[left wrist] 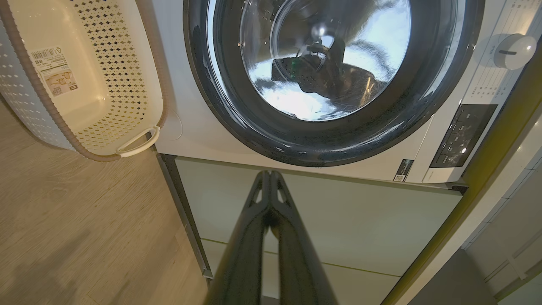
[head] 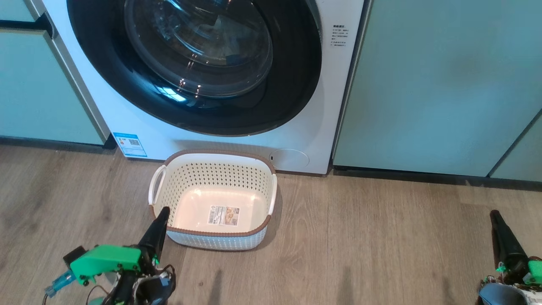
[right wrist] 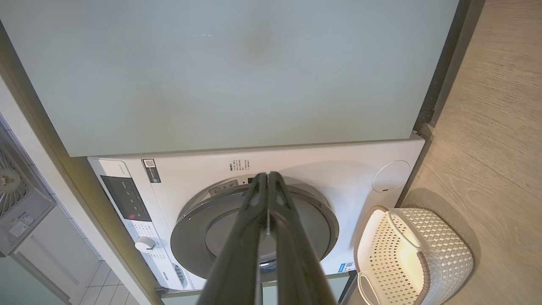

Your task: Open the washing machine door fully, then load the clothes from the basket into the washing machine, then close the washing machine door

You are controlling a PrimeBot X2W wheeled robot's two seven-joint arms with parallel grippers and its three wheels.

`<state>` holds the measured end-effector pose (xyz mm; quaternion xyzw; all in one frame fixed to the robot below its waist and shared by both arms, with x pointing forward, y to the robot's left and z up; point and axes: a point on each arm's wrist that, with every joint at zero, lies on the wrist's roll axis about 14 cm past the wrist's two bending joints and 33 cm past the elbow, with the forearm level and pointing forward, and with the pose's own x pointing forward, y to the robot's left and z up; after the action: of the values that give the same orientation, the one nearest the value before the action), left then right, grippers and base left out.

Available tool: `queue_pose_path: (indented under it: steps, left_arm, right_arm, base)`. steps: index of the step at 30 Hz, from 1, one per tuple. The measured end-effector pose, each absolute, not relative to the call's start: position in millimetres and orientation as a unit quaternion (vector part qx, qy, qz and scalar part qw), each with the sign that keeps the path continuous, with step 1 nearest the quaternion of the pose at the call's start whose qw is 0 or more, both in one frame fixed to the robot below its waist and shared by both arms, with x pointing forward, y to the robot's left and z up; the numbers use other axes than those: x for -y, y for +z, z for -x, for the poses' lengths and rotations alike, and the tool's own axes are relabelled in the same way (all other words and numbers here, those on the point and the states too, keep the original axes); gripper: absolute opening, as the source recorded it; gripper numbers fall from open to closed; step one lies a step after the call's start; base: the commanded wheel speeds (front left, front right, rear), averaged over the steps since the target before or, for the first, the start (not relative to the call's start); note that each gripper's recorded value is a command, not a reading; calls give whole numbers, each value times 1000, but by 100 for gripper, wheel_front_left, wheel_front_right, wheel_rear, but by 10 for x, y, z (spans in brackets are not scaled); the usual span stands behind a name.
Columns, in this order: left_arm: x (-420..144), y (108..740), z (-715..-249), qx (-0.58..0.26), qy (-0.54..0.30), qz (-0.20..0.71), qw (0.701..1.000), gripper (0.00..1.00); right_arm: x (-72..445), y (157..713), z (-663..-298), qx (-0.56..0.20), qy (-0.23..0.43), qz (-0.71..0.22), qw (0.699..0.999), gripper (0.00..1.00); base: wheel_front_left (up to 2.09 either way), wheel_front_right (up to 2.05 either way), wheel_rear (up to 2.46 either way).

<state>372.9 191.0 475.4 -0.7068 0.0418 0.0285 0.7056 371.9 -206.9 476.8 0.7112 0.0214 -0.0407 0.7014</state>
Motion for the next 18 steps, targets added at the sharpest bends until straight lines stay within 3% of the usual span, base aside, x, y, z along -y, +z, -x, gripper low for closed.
queue_pose_path:
  steps: [18]
  left_arm:
    - [-1910,4754,-3729,-42,29,707,706,0]
  right_arm:
    - [2071,4768,-3718,-21,-41,-711,701,0]
  base:
    - [0,0,0]
